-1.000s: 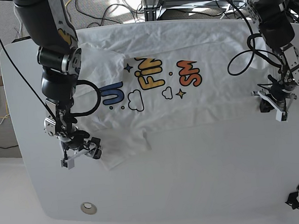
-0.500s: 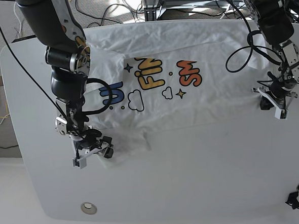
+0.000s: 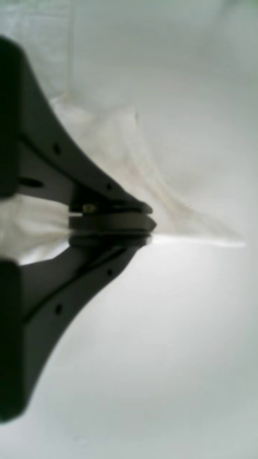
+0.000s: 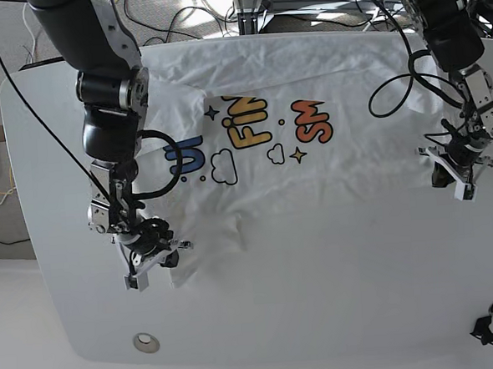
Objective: Fold the T-shirt properly
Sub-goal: 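Lift the hem with both grippers and fold it over toward the collar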
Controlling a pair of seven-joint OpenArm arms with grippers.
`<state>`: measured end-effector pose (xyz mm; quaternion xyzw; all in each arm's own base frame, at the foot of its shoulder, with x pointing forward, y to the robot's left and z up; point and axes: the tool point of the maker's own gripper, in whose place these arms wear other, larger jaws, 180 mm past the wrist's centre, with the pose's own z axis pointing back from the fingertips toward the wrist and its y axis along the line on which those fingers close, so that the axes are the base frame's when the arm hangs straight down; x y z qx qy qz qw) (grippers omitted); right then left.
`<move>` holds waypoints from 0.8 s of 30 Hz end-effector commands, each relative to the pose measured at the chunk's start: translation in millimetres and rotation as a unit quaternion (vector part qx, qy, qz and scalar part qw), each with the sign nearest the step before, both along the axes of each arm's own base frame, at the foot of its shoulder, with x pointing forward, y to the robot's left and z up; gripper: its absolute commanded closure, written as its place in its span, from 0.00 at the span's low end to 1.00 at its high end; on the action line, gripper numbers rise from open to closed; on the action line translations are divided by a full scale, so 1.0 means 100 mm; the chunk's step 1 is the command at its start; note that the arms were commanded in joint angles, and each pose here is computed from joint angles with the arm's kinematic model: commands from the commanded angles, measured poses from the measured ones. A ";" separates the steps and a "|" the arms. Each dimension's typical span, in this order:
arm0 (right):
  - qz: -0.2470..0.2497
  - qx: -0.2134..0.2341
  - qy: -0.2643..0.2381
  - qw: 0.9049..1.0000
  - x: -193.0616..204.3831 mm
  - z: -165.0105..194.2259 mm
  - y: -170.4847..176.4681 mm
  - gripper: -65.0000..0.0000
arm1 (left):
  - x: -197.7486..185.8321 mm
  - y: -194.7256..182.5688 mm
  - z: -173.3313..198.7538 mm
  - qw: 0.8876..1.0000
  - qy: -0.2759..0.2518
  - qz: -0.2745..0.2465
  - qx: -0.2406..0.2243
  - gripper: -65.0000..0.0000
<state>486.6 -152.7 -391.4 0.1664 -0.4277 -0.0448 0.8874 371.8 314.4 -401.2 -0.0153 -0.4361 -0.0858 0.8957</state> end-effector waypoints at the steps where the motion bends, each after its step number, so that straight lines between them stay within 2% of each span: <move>1: -0.004 -0.011 -0.052 0.999 0.17 0.41 -0.10 1.00 | 0.20 0.07 0.38 0.998 -0.056 -0.003 0.013 1.00; 6: 0.012 -0.050 -0.049 0.997 -0.02 0.57 -0.17 1.00 | 0.27 0.00 0.57 0.996 -0.084 -0.011 0.023 1.00; 12: 0.022 -0.104 -0.046 0.993 -0.43 0.70 -0.29 1.00 | 0.16 -0.02 0.77 0.992 -0.109 -0.027 0.059 1.00; 20: 0.034 -0.158 -0.014 0.987 -0.94 0.68 -0.40 1.00 | -0.12 -0.07 0.75 0.990 -0.102 -0.046 0.089 1.00; 24: 0.038 -0.170 -0.008 0.985 -1.13 0.64 -0.40 1.00 | -0.24 -0.07 0.65 0.991 -0.086 -0.049 0.092 1.00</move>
